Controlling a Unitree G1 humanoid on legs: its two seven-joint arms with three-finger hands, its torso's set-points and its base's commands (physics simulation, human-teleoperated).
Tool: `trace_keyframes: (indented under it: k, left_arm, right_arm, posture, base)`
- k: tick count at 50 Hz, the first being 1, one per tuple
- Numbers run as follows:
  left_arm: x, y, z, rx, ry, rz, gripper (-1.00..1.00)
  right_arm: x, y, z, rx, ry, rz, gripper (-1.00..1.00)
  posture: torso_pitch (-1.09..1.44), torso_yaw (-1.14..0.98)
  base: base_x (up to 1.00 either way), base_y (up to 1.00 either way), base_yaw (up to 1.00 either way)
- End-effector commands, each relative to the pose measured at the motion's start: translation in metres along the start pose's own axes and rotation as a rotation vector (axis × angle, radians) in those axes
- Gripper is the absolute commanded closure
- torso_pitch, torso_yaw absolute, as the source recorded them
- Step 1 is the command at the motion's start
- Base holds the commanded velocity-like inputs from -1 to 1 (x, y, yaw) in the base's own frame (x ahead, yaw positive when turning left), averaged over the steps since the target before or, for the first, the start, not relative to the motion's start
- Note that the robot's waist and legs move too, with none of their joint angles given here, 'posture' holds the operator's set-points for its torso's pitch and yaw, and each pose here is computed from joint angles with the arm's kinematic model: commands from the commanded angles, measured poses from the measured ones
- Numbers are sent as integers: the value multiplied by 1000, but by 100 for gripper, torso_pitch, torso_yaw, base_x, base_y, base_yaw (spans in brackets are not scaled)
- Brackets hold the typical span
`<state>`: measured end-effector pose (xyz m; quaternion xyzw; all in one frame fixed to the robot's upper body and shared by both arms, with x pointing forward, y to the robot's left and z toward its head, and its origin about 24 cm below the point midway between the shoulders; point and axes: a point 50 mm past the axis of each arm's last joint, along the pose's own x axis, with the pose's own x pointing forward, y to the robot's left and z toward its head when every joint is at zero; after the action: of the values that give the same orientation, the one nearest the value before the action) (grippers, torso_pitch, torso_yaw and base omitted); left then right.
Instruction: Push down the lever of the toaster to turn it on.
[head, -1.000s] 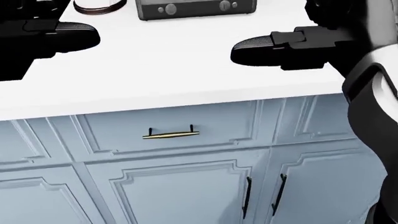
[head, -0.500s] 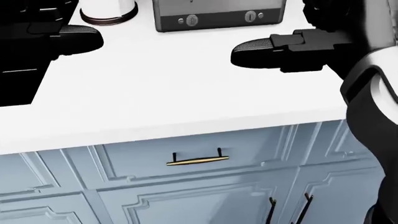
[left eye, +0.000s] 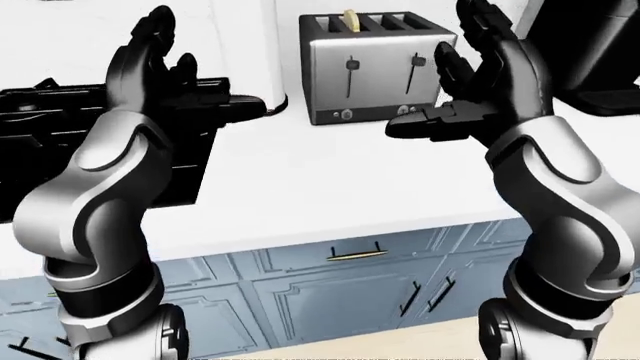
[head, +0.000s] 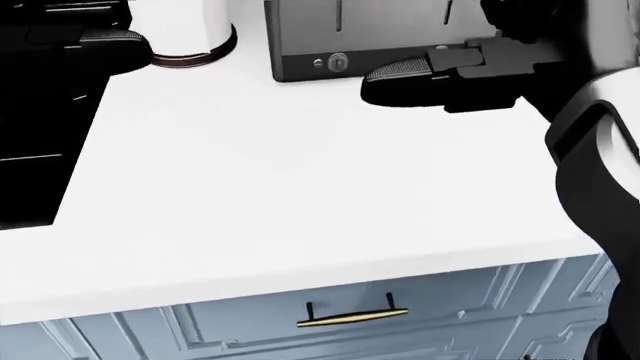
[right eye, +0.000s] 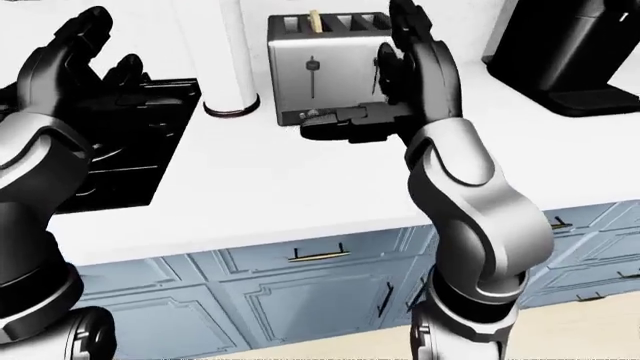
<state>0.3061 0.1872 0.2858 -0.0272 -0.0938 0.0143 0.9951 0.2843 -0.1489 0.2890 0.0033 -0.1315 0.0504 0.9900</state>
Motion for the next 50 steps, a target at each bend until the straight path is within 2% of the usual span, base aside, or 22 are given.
trace_keyframes:
  k: [1, 12, 17, 25, 30, 50]
  left_arm:
    - [-2, -1, 13, 1, -69, -10, -100]
    - [-1, -1, 13, -1, -70, -11, -100]
    - [-1, -1, 14, -1, -71, -11, -100]
    - [-2, -1, 13, 0, -72, -12, -100]
    - [-2, -2, 14, 0, -72, -12, -100]
    - [0, -5, 11, -3, -77, -5, -100]
  right_arm:
    - [0, -1, 8, 2, -48, -10, -100]
    - [0, -1, 8, -1, -48, -7, -100]
    - [2, 0, 4, -12, -26, -15, -100]
    - [1, -1, 6, -23, -34, -29, -100]
    - [1, -1, 7, -22, -39, -26, -100]
    - [2, -2, 5, -30, -34, -36, -100]
  posture:
    - [0, 0]
    - [0, 0]
    - [0, 0]
    - [0, 0]
    - [0, 0]
    - [0, 0]
  base:
    - [0, 0, 0]
    - [0, 0, 0]
    - [0, 0, 0]
    - [0, 0, 2]
    - [-14, 0, 100]
    - [0, 0, 0]
